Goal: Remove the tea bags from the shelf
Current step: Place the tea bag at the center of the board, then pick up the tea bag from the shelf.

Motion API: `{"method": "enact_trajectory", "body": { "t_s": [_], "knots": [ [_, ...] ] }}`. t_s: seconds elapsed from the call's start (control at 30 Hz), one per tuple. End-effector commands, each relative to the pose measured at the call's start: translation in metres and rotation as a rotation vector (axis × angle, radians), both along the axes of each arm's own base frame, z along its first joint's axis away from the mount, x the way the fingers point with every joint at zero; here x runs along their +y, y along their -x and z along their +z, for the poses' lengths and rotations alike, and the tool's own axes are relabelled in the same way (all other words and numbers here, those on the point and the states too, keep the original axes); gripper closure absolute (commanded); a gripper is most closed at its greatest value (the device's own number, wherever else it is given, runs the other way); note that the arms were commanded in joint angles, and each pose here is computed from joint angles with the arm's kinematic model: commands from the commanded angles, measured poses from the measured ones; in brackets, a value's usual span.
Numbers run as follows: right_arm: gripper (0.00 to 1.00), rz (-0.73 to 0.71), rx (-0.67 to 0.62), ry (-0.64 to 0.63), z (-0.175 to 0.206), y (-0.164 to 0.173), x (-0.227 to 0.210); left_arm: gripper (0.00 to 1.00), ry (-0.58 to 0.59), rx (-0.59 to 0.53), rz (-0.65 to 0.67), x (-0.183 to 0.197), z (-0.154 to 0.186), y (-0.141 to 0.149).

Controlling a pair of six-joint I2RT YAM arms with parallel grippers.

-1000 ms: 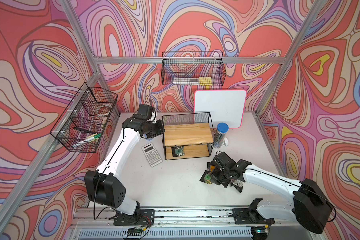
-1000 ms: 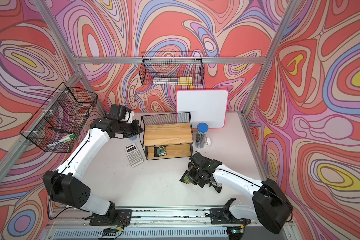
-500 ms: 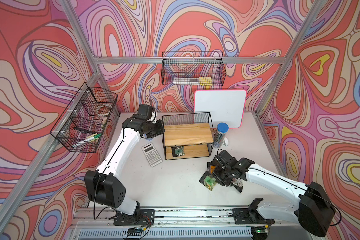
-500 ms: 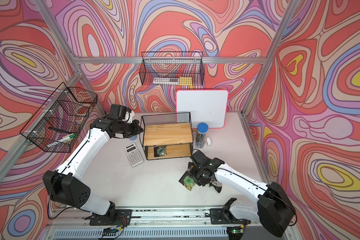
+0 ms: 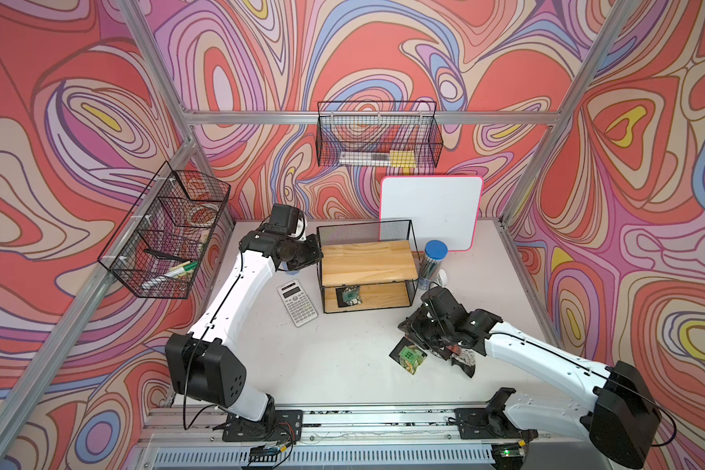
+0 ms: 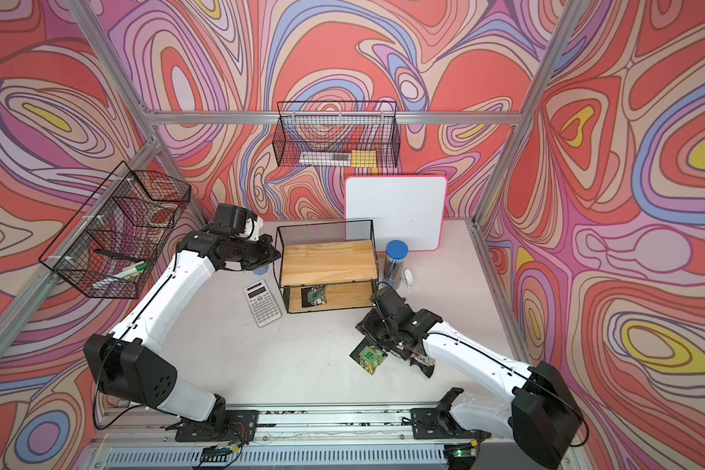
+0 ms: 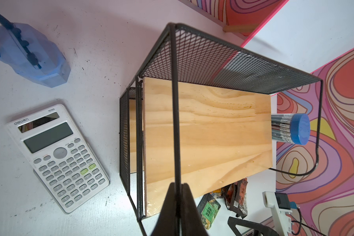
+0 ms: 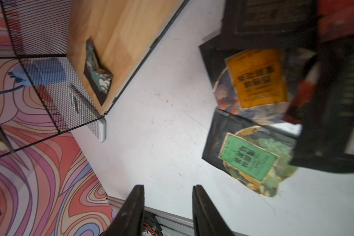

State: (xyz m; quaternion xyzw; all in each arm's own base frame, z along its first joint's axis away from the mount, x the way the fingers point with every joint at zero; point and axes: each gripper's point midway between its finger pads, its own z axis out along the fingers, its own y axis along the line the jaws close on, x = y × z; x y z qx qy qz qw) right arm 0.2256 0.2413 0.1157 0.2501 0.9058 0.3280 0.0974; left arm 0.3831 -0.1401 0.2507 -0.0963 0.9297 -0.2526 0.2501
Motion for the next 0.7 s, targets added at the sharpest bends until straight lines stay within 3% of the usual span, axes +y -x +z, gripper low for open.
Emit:
{"method": "enact_trajectory", "body": {
  "t_s": [0.0,0.2,0.37,0.67],
  "knots": [
    [0.63,0.083,-0.197,-0.164,0.038,-0.026,0.048,1.0,0.025,-0.009,0.0,-0.004,0.002,-0.006],
    [0.69,-0.006,-0.295,-0.285,0.044,-0.058,0.07,1.0,0.025,-0.006,0.001,-0.004,0.0,-0.006],
    [0.81,-0.122,-0.267,-0.386,0.027,-0.08,0.088,1.0,0.026,-0.01,0.001,-0.004,0.001,-0.007],
    [0.84,-0.247,-0.233,-0.452,-0.001,-0.099,0.104,1.0,0.034,-0.012,0.002,-0.005,0.001,-0.009]
  ]
}}
